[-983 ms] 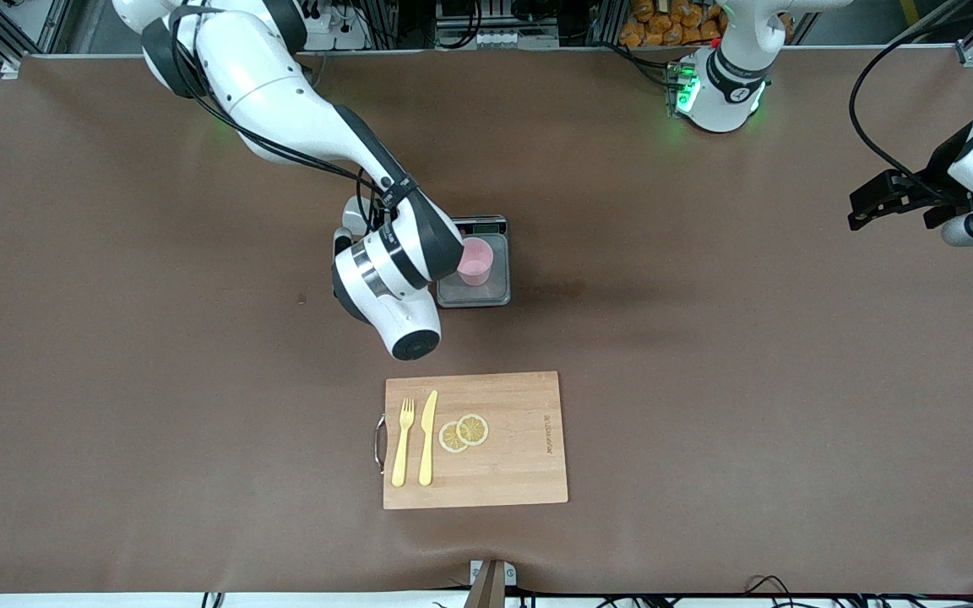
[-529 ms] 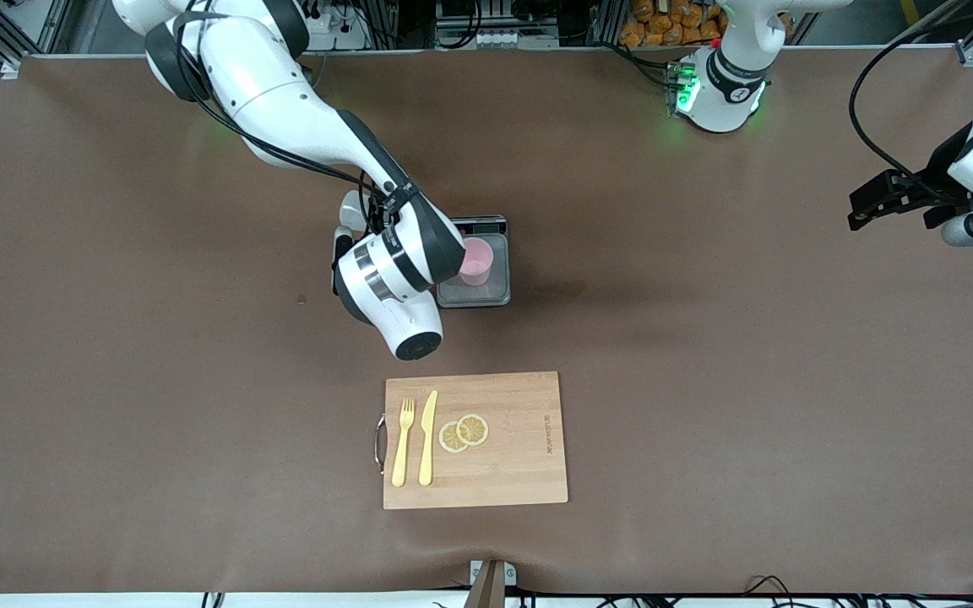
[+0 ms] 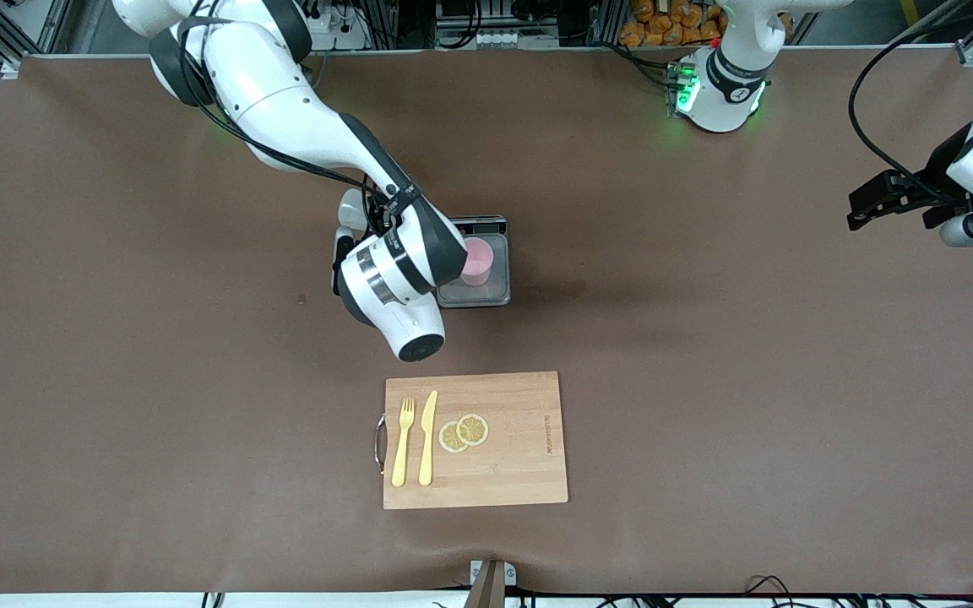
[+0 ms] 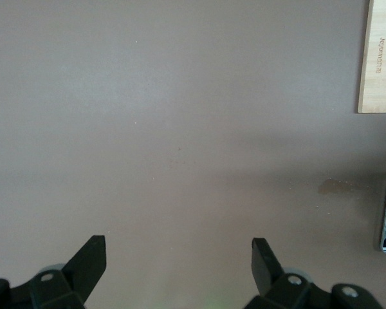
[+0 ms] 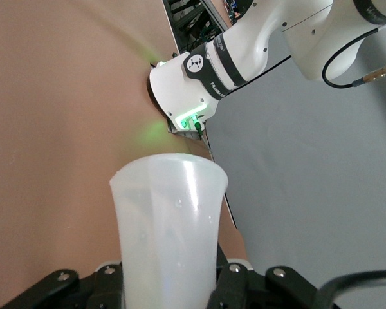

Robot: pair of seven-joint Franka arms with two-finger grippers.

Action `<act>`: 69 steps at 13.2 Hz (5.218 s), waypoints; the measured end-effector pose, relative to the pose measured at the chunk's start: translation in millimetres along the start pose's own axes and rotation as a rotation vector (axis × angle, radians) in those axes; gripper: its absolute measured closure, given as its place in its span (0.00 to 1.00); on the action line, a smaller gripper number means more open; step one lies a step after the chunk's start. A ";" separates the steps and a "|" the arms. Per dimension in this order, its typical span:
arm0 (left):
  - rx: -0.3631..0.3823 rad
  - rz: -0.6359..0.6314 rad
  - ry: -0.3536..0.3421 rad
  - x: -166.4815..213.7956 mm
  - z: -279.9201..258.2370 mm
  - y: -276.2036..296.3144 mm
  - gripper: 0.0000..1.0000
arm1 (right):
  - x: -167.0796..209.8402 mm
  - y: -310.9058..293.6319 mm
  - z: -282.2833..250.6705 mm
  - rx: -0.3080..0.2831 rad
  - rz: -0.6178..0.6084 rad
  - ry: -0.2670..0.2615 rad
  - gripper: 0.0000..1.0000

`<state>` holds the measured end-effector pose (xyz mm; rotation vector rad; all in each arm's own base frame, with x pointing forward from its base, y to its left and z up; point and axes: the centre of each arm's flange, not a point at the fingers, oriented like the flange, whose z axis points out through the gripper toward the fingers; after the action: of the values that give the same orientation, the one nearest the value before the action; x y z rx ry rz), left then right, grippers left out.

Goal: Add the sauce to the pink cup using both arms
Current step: 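Tilt the bottle nozzle down over the cup with the right gripper, then move the bottle back from the cup with the right gripper, then lower the bottle upright onto the table and open the right gripper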

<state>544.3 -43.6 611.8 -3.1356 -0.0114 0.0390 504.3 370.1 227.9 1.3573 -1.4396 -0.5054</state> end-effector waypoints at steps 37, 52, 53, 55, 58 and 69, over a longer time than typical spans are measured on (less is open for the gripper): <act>0.001 0.004 -0.007 0.7 9.4 2.4 0.00 | 62.4 -22.9 -60.8 0.231 -0.483 -0.188 0.63; 0.000 0.005 -0.004 1.1 9.1 2.8 0.00 | 305.6 -120.3 -45.3 0.408 -1.109 -0.420 0.63; 0.000 0.005 -0.004 1.1 9.1 2.9 0.00 | 323.5 -129.7 -36.1 0.419 -1.153 -0.432 0.63; 0.000 0.005 -0.004 1.1 9.1 2.9 0.00 | 359.4 -150.0 -14.2 0.438 -1.221 -0.454 0.63; 0.000 0.005 -0.004 1.1 9.1 2.9 0.00 | 408.0 -176.5 18.5 0.481 -1.328 -0.445 0.63; 0.000 0.005 0.000 1.5 8.9 2.9 0.00 | 432.5 -241.9 104.6 0.574 -1.558 -0.441 0.63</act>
<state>545.6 -46.4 602.8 -3.1355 -0.0036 0.0388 606.5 -120.3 153.2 2.8632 -0.5190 -1.4896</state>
